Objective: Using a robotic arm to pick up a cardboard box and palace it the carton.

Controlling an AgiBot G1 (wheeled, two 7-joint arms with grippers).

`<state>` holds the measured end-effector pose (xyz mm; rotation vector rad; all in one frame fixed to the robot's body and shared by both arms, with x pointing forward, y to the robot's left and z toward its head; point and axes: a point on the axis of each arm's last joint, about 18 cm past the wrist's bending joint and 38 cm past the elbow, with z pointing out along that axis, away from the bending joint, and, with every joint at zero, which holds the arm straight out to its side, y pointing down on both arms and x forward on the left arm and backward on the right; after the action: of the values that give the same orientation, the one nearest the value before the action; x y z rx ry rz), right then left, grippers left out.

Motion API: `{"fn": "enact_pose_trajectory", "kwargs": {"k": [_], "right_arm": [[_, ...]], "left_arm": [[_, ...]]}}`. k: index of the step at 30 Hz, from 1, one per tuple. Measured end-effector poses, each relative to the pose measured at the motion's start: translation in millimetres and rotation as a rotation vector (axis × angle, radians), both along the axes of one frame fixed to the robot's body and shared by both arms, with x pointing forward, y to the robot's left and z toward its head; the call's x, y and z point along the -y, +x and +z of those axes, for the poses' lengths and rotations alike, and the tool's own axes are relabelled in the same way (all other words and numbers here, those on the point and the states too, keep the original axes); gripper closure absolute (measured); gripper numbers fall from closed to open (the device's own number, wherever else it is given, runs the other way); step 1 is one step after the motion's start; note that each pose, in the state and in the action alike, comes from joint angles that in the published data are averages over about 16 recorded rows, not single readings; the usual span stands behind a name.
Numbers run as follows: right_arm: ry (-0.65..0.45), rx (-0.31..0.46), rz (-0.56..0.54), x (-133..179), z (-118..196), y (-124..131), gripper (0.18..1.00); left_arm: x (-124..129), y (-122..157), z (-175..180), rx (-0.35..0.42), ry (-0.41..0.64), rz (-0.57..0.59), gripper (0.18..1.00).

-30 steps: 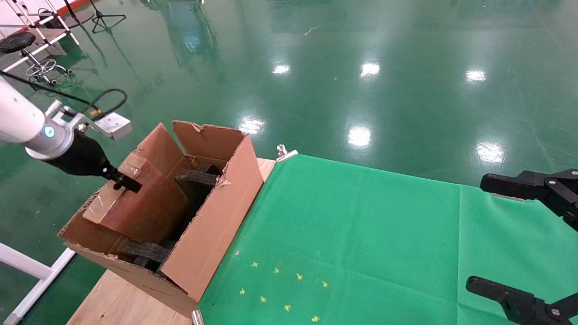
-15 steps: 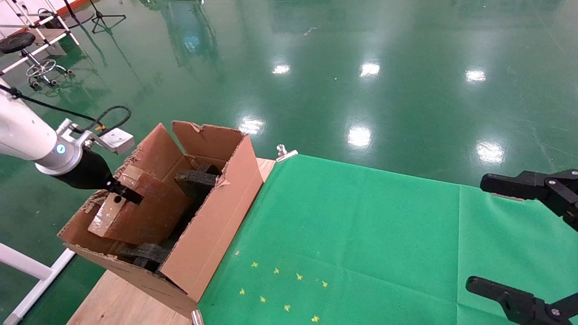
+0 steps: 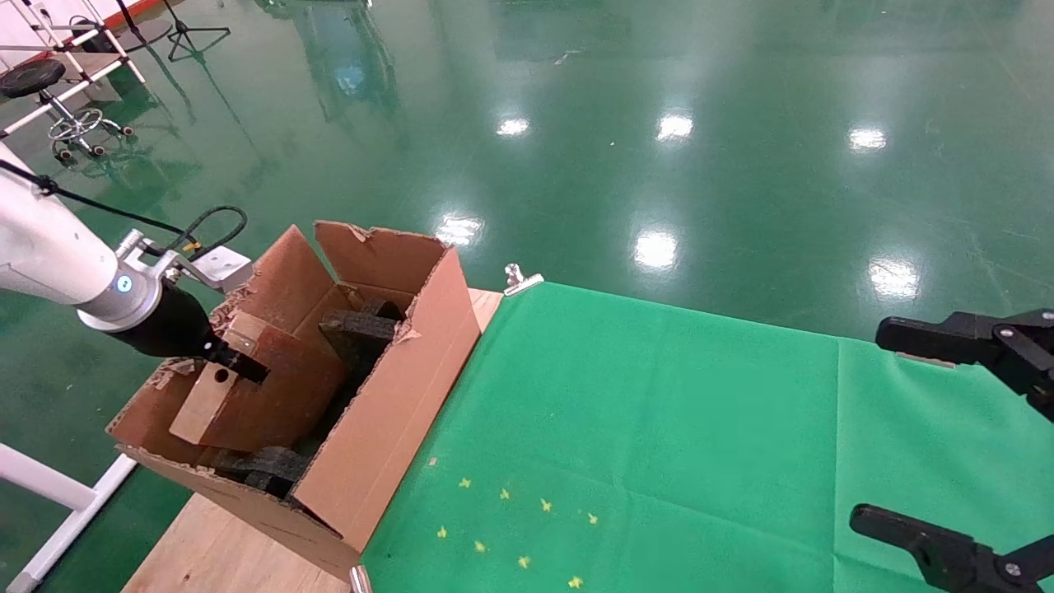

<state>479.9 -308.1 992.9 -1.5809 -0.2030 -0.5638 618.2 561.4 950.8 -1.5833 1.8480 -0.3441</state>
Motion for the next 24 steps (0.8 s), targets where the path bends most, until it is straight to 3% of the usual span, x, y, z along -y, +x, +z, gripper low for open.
{"fn": "enact_pose_trajectory", "kwargs": {"k": [10,16,24], "right_arm": [[0.0,0.0,0.0,0,0,0,0.178],[0.0,0.0,0.0,0,0,0,0.178],[0.0,0.0,0.0,0,0,0,0.178]], "left_arm": [[0,0,0,-0.002,-0.003,-0.001,0.784],[0,-1,-1,-0.005,-0.004,-0.001,0.717],[4,1,12,0.021,-0.001,-0.03,0.566]]}}
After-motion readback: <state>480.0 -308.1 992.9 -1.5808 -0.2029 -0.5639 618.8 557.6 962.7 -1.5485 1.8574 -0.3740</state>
